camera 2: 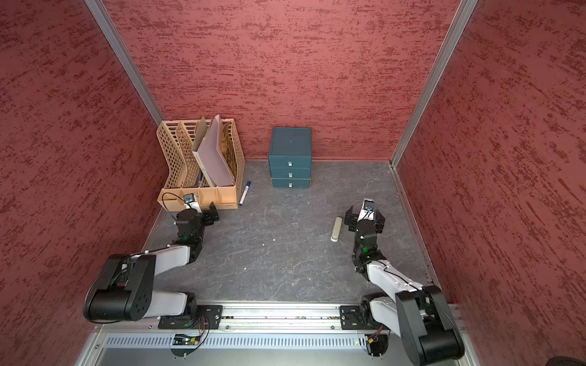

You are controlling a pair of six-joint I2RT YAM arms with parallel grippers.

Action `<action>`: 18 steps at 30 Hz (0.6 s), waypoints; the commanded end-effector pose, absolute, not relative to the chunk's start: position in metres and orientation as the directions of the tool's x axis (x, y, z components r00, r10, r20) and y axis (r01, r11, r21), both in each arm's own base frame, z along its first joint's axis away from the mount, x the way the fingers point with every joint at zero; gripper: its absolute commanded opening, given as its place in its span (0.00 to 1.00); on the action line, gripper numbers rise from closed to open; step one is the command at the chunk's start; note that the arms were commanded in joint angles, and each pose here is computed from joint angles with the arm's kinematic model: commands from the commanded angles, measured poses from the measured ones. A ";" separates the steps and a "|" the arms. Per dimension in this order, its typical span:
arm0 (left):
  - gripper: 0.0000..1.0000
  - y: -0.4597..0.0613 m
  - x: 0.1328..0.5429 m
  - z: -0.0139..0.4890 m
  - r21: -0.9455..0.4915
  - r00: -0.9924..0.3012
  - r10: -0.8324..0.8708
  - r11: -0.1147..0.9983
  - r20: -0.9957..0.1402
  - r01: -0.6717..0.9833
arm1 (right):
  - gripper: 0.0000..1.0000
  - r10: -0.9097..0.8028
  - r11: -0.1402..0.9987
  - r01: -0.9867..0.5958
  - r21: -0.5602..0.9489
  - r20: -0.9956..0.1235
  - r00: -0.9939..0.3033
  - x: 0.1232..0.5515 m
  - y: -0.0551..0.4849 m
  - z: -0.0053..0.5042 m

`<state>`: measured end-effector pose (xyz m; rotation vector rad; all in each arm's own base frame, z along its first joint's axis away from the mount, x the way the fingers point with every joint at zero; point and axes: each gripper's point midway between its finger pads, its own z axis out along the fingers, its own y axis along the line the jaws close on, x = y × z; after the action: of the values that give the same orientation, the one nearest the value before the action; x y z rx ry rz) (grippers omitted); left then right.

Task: Place the brooch boxes into the drawer by color
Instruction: Reset both arms

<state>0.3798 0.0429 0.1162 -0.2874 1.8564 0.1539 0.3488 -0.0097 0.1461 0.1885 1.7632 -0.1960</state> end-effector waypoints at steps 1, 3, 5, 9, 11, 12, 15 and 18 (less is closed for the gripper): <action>1.00 0.032 0.387 0.129 -0.096 -0.193 -0.133 0.977 -0.972 -0.188 | 0.99 -0.002 0.986 0.168 -0.010 -0.999 -0.045 0.358 -0.003 0.163; 1.00 0.026 0.389 0.128 -0.085 -0.185 -0.114 0.984 -0.976 -0.157 | 0.99 -0.003 0.985 0.170 -0.006 -1.000 -0.022 0.359 -0.006 0.157; 1.00 0.023 0.386 0.124 -0.077 -0.157 -0.099 0.987 -0.983 -0.142 | 0.99 0.012 0.992 0.127 0.009 -1.000 -0.026 0.361 -0.004 0.143; 1.00 0.021 0.385 0.124 -0.074 -0.145 -0.092 0.989 -0.985 -0.125 | 0.99 -0.012 0.998 0.061 -0.015 -0.999 -0.048 0.367 0.008 0.132; 1.00 0.017 0.390 0.119 -0.079 -0.193 -0.098 0.991 -0.976 -0.105 | 0.99 -0.004 0.997 0.078 -0.008 -0.999 -0.053 0.369 0.005 0.131; 1.00 0.015 0.395 0.118 -0.075 -0.207 -0.090 0.994 -0.974 -0.077 | 0.98 -0.004 0.997 0.075 -0.009 -0.998 -0.059 0.370 0.005 0.131; 1.00 0.014 0.400 0.115 -0.093 -0.239 -0.104 0.994 -0.965 -0.054 | 0.98 -0.005 0.998 0.066 -0.012 -0.994 -0.109 0.380 0.006 0.127; 1.00 0.015 0.400 0.114 -0.096 -0.249 -0.108 0.994 -0.962 -0.059 | 0.99 0.008 0.998 0.058 -0.003 -0.982 -0.189 0.395 0.004 0.120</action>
<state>0.4001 0.0184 0.1202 -0.1521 1.7910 -0.0232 0.3824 0.0042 0.1221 0.0603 1.7028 -0.0700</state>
